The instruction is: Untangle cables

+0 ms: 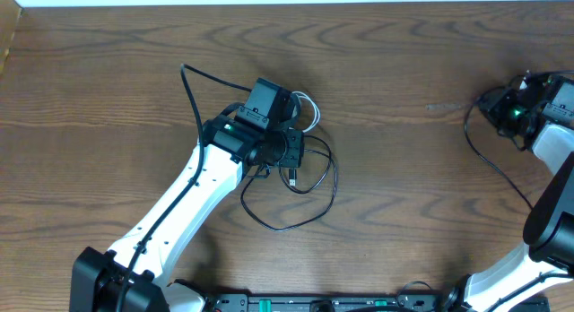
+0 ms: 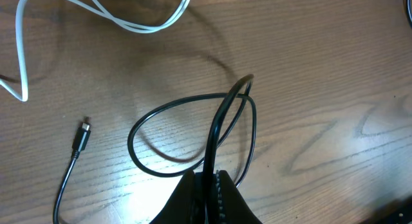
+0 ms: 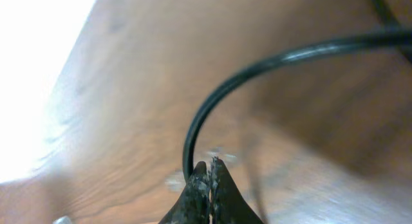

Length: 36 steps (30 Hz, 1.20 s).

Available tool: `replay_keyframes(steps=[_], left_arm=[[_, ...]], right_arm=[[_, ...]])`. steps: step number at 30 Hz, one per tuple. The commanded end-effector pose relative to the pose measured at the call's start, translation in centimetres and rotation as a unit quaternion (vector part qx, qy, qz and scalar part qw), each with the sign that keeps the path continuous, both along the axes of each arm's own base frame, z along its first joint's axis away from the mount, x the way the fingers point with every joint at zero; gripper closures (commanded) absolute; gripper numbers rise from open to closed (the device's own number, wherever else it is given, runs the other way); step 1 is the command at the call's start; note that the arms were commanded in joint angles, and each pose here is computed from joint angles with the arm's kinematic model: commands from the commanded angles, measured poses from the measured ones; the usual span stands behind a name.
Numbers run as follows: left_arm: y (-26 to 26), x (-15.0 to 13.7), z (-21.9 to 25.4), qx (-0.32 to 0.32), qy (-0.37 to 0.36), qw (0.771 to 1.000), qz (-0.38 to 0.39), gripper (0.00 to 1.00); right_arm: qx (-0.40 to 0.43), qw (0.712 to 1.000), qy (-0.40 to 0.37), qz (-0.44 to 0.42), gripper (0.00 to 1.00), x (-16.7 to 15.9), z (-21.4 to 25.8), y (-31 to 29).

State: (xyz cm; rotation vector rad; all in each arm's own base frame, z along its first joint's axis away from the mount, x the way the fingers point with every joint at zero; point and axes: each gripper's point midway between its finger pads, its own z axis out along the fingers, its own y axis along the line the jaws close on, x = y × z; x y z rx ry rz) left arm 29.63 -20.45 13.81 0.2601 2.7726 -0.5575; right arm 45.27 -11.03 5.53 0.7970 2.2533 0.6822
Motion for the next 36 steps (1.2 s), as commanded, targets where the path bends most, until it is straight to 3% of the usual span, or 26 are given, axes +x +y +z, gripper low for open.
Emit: replay_keyframes(steps=[1,4,16,20,26,36], left_arm=[[-0.1,-0.2,0.0,-0.005,0.005,1.0,-0.003,0.93],[-0.1,-0.2,-0.1,-0.005,0.005,1.0,-0.003,0.92],[-0.1,-0.2,0.0,-0.005,0.006,1.0,-0.002,0.93],[-0.1,-0.2,-0.1,-0.005,0.006,1.0,-0.002,0.93],[-0.1,-0.4,-0.1,-0.006,0.013,1.0,0.006,0.93],[0.2,-0.8,-0.3,-0.001,0.023,1.0,0.007,0.93]], right_arm=[[0.04,0.996,-0.068,0.049,0.99,0.9,4.1,1.7],[0.035,0.995,-0.078,0.045,0.97,0.9,5.0,1.3],[0.038,0.996,-0.063,0.051,0.69,0.5,4.5,1.9],[-0.004,1.0,-0.014,0.008,0.67,0.0,2.6,0.7],[-0.076,0.996,0.037,-0.023,0.54,0.1,0.1,0.8],[-0.116,0.992,0.046,-0.019,0.57,1.9,-2.4,3.7]])
